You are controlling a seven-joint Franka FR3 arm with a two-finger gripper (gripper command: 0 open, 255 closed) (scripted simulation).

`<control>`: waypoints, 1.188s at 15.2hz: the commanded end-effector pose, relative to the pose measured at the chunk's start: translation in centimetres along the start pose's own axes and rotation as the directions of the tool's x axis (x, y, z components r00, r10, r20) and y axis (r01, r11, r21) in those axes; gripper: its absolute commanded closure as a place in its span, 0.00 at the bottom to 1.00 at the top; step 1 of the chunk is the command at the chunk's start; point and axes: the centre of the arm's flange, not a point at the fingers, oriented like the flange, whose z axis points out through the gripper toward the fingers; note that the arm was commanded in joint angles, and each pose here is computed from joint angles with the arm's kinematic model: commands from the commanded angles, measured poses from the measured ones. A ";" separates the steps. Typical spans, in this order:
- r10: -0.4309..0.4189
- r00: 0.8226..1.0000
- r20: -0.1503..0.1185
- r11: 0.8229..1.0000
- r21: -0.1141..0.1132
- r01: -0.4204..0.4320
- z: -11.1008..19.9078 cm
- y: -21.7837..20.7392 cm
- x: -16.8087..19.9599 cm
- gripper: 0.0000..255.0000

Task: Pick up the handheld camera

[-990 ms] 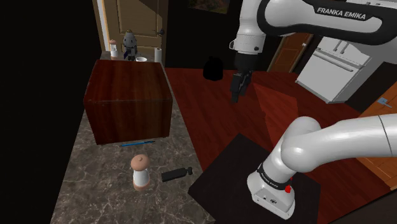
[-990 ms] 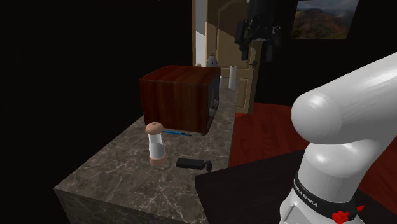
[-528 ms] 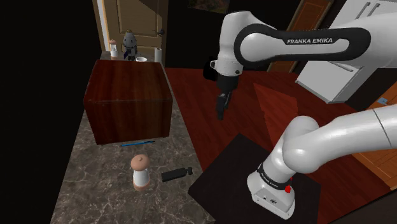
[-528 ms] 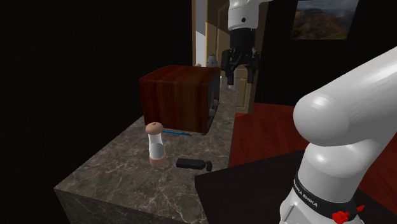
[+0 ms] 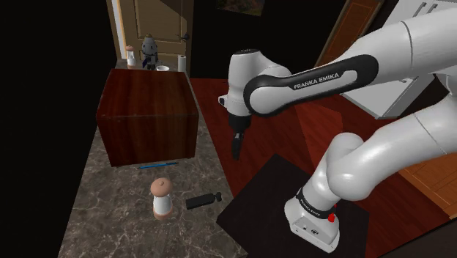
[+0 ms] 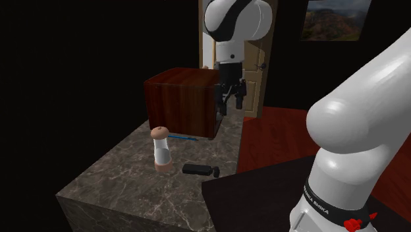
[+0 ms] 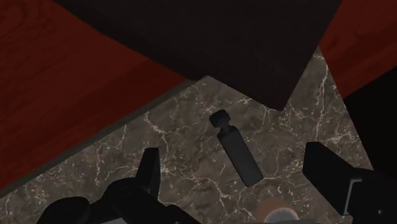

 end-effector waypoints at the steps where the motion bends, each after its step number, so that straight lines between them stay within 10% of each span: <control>1: -0.057 0.998 -0.005 0.998 -0.017 0.057 2.2 -1.1 1.3 0.00; 8: -0.247 0.969 -0.003 0.966 -0.076 0.246 9.8 -4.4 5.7 0.00; 18: -0.473 0.881 0.014 0.870 -0.148 0.470 20.2 -8.9 10.6 0.00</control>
